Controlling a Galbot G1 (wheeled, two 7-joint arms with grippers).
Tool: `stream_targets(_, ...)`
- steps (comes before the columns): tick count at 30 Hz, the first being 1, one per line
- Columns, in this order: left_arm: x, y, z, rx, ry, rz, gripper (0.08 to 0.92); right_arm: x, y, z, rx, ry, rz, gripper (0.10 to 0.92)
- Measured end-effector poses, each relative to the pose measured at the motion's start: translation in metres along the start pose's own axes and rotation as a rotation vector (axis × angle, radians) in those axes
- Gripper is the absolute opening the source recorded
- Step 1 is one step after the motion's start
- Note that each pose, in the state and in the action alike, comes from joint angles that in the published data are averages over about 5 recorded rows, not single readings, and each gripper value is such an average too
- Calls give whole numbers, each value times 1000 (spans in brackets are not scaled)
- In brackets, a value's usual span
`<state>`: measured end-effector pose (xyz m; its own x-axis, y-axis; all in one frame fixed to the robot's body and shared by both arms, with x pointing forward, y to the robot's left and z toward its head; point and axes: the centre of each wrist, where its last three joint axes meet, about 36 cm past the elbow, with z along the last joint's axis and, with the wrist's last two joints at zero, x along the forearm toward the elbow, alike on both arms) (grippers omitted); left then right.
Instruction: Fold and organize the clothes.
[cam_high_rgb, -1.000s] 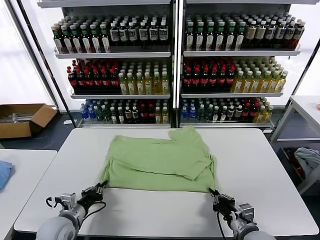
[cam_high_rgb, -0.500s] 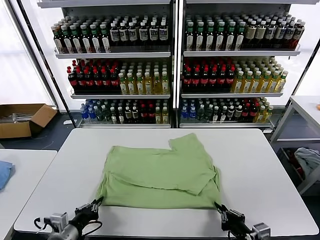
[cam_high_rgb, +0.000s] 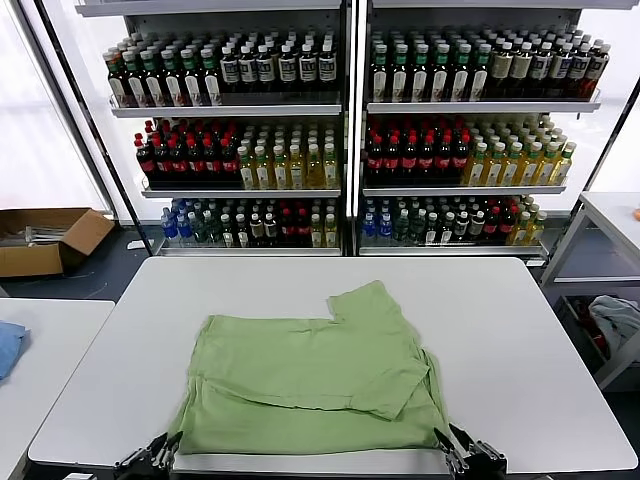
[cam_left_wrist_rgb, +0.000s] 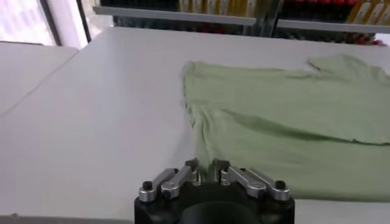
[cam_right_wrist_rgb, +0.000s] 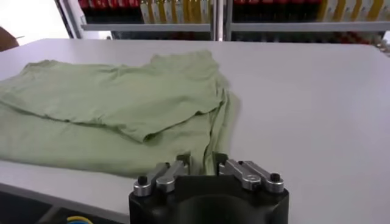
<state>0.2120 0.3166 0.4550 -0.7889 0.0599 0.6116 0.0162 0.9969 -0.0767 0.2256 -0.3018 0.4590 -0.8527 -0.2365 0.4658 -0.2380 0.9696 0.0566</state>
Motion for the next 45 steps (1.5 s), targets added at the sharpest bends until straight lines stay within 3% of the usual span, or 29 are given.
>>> stream_targets(6, 6, 14, -18, -7, -40, -13, 495, -22, -24, -26, -2, -95, -16, 677)
stream_targets(11, -7, 26, -40, -39, -92, 39, 642, -65, -45, -49, 16, -143, -62, 799)
stream_targets(17, -47, 46, -66, -73, -121, 131, 796, -133, -61, -74, 29, -159, -131, 822)
stream_targets(29, -146, 75, -118, -124, -112, 226, 823, -246, -80, -113, 47, -99, -190, 823)
stream_targets(37, -201, 82, -139, -140, -81, 232, 823, -298, -80, -125, 48, -49, -198, 823)
stream_targets(45, -238, 79, -148, -147, -47, 230, 823, -331, -68, -125, 58, -4, -209, 823)
